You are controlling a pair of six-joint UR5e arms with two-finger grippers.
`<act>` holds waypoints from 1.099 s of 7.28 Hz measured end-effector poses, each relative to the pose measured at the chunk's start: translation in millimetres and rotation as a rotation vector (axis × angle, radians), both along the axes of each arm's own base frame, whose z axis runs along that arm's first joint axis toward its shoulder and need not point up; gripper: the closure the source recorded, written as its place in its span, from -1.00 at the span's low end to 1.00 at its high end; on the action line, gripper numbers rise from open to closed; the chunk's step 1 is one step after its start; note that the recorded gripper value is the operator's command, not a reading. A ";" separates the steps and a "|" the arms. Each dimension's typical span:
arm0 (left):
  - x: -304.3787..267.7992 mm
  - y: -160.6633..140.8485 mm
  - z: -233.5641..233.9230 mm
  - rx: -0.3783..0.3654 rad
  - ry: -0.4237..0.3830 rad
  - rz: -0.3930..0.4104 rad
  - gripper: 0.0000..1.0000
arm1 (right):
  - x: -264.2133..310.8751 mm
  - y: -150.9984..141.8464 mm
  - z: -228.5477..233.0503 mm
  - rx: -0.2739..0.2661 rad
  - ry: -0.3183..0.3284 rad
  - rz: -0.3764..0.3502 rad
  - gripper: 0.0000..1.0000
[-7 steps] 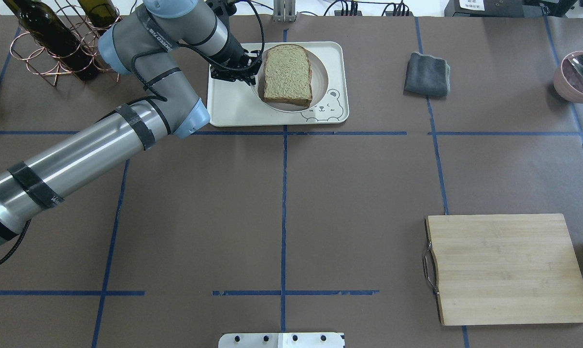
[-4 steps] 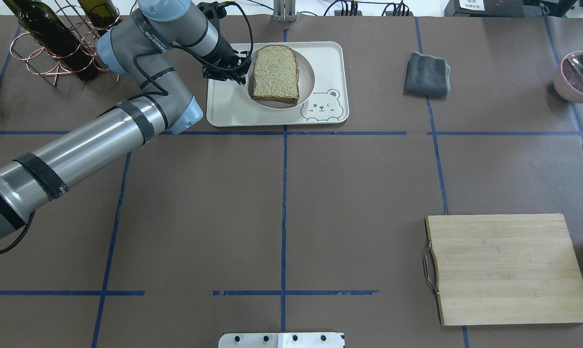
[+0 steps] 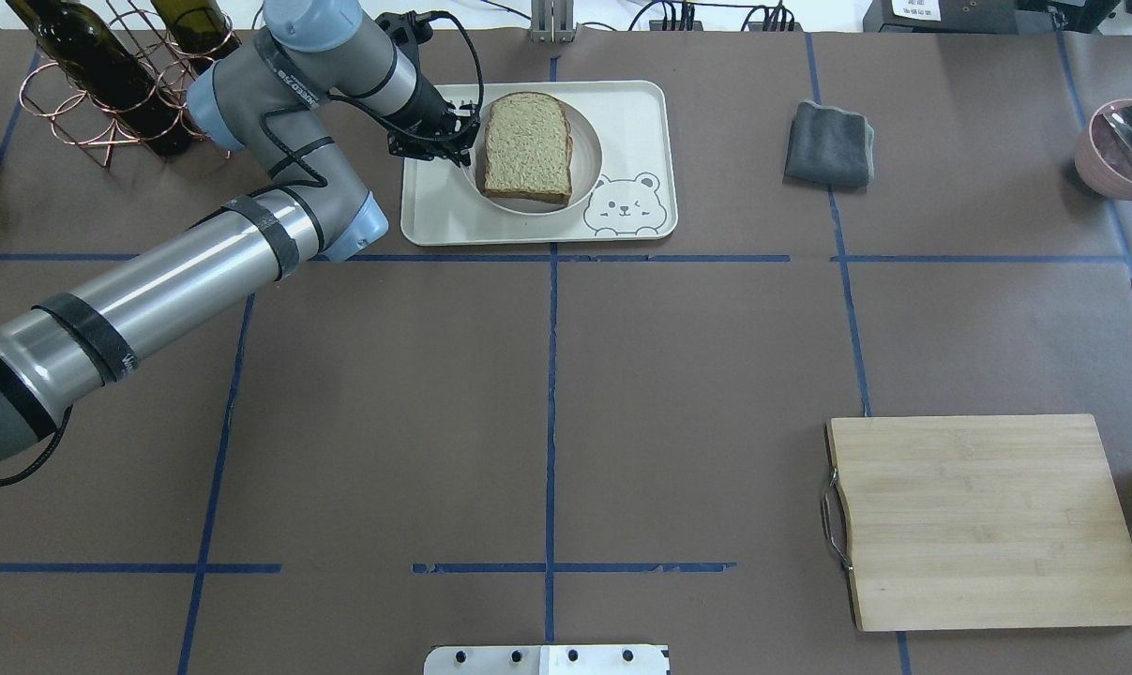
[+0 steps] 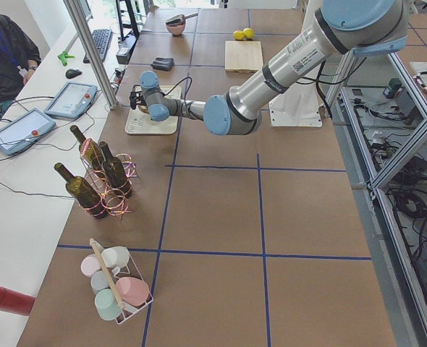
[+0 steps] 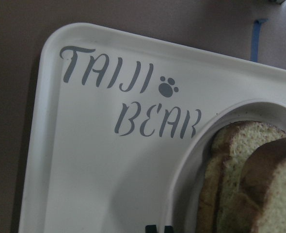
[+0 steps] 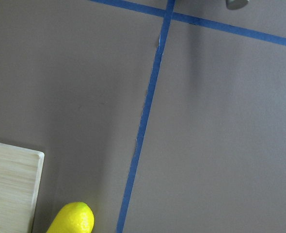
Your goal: Make sandwich and place on tray
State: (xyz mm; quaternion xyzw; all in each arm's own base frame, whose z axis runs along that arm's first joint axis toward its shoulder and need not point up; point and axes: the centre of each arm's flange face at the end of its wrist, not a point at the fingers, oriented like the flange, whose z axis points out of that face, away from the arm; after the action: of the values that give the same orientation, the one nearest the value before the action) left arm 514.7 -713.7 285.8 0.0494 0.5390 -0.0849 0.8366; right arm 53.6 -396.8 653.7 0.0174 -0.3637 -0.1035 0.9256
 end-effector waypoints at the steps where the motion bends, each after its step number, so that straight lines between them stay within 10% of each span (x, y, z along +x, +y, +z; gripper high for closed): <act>1: 0.6 -0.6 -1.5 0.004 0.001 -0.003 -1.00 | 1.0 0.2 -0.7 0.001 0.000 0.003 -1.00; 8: -45.0 -8.7 -51.8 0.172 -0.054 0.029 -1.00 | 4.0 0.1 -1.7 -0.014 0.003 0.029 -1.00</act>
State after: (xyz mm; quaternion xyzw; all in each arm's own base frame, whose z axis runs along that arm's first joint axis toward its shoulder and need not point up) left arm 469.7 -722.5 234.0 0.1154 0.5224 -0.0248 0.8445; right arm 57.6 -396.7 651.9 0.0161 -0.3628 -0.0874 0.9276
